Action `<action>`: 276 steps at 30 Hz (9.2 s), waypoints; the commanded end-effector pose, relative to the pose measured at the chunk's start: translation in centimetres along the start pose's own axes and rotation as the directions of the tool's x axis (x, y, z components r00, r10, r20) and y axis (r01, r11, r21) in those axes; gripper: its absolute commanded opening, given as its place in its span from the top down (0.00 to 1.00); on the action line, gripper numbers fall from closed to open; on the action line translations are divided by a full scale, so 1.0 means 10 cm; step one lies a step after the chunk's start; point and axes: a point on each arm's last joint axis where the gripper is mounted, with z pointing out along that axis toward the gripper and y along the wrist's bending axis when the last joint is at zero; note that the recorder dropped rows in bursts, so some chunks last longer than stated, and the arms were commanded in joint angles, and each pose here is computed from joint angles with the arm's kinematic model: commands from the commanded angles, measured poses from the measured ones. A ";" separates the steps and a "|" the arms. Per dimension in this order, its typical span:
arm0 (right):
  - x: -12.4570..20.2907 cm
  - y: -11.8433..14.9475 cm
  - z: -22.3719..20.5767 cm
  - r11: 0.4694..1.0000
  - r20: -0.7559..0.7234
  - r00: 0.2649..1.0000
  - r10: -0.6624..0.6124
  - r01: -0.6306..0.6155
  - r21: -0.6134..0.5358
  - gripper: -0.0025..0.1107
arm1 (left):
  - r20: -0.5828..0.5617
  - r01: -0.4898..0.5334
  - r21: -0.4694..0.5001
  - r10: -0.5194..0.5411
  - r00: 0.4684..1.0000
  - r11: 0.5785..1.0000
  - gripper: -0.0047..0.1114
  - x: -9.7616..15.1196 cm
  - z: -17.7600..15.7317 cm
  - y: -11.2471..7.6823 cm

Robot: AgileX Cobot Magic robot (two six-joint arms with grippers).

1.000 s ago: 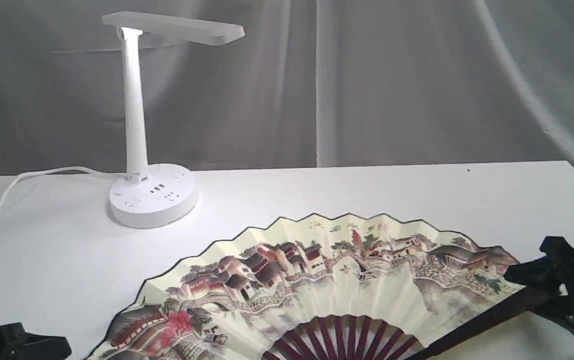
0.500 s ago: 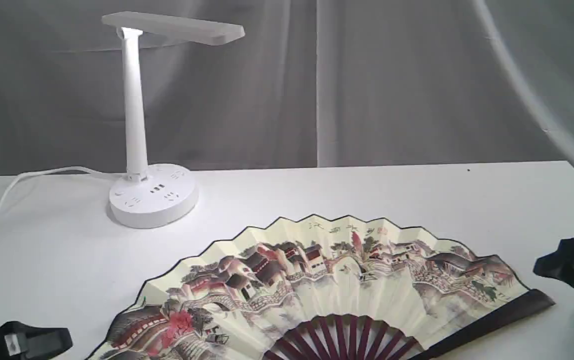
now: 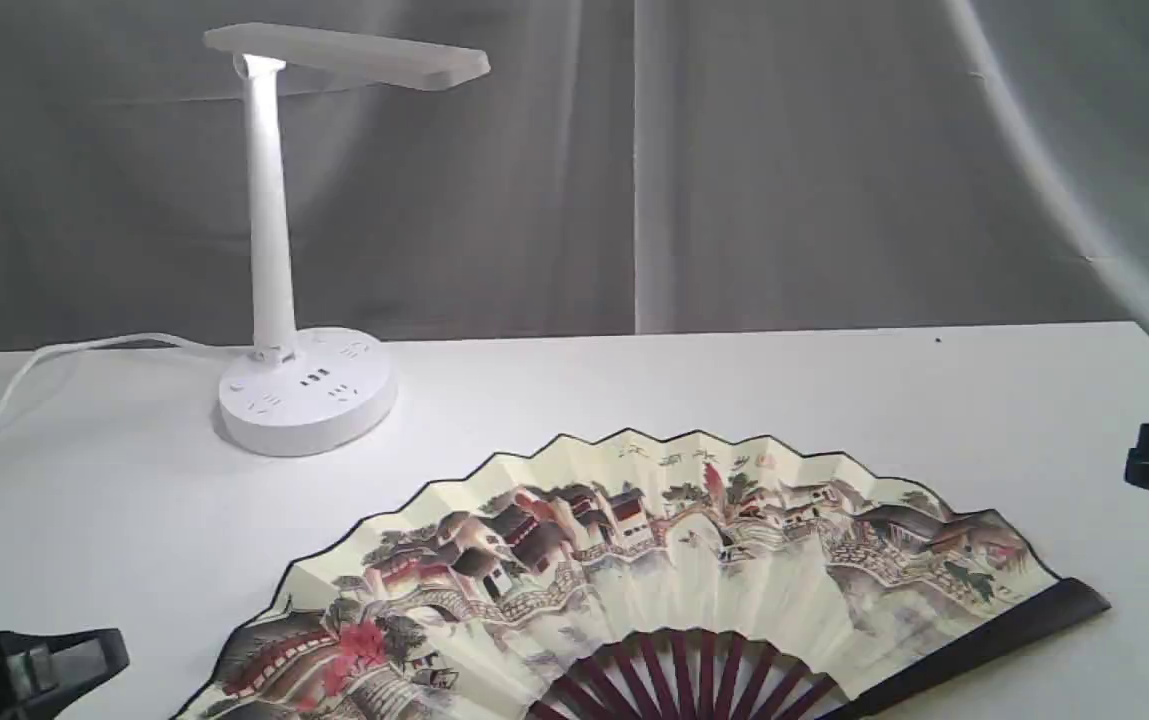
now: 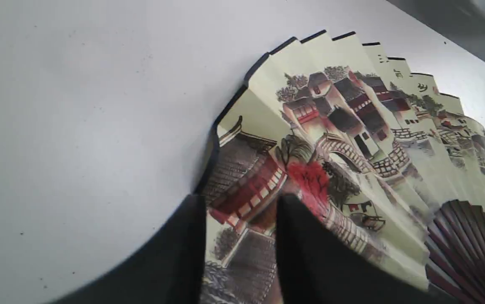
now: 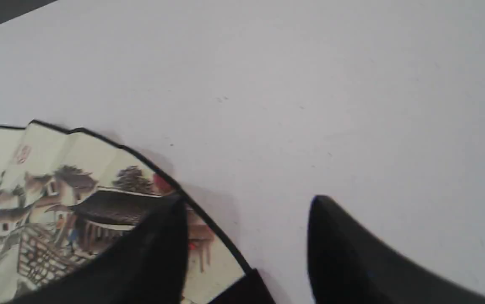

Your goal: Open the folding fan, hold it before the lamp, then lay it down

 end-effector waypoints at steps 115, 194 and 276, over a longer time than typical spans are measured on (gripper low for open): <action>0.58 1.04 -1.74 0.972 0.270 0.946 -0.179 0.128 0.195 0.98 | 0.020 -0.009 0.079 0.008 1.000 0.997 0.85 -0.03 -0.02 -0.09; 0.96 1.04 -2.06 0.979 0.448 0.876 -0.177 0.109 0.175 0.98 | 0.499 -0.358 -0.400 0.528 0.688 0.844 0.96 0.18 -2.43 -1.46; 1.72 0.93 -2.10 0.928 0.431 0.826 -0.364 0.280 0.247 0.98 | 0.444 -0.351 -0.311 0.462 0.768 0.883 0.96 0.68 -1.65 -0.92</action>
